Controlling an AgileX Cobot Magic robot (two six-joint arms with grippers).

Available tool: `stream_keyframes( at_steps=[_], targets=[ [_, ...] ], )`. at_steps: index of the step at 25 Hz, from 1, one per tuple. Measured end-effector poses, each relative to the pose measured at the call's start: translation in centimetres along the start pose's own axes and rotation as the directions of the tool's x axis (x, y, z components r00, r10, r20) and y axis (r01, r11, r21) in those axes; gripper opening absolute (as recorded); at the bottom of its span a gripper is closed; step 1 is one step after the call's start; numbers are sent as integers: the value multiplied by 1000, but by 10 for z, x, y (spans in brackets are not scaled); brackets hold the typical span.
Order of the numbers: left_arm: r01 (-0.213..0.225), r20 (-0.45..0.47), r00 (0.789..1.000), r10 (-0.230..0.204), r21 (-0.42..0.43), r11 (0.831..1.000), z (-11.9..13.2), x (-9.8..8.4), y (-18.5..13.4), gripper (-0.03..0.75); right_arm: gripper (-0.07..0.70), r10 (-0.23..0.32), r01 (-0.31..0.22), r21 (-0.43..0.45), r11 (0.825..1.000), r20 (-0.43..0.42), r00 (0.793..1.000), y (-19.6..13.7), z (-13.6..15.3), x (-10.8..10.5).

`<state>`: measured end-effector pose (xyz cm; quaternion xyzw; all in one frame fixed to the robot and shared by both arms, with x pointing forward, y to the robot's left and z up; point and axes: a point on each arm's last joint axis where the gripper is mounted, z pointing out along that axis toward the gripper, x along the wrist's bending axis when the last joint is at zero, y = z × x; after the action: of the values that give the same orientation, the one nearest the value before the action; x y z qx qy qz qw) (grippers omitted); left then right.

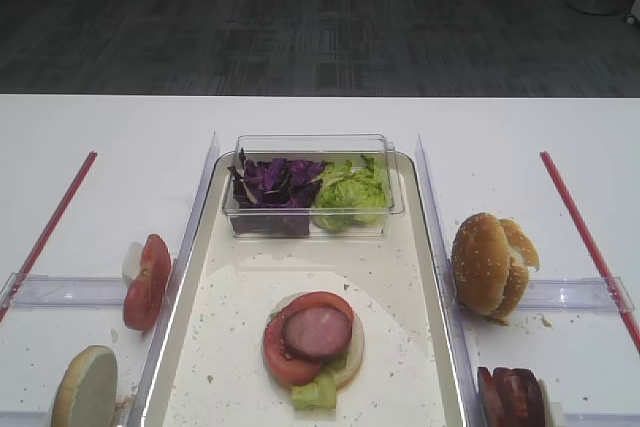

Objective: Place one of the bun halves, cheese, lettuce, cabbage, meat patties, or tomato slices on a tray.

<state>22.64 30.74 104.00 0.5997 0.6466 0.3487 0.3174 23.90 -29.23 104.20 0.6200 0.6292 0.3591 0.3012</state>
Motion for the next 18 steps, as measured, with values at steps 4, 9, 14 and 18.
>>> stream_keyframes(
  at_steps=[4, 9, 14, 18],
  targets=[
    [0, 0, 1000, 0, 0, 1000, 0, 0, 0, 671, 667, 0, 0, 0, 1000, 0, 1000, 0, 0, 0],
    [0, 0, 1000, 0, 0, 1000, 0, 0, 0, 671, 667, 0, 0, 0, 1000, 0, 1000, 0, 0, 0],
    [0, 0, 1000, 0, 0, 1000, 0, 0, 0, 671, 667, 0, 0, 0, 1000, 0, 1000, 0, 0, 0],
    [0, 0, 1000, 0, 0, 1000, 0, 0, 0, 671, 667, 0, 0, 0, 1000, 0, 1000, 0, 0, 0]
  ],
)
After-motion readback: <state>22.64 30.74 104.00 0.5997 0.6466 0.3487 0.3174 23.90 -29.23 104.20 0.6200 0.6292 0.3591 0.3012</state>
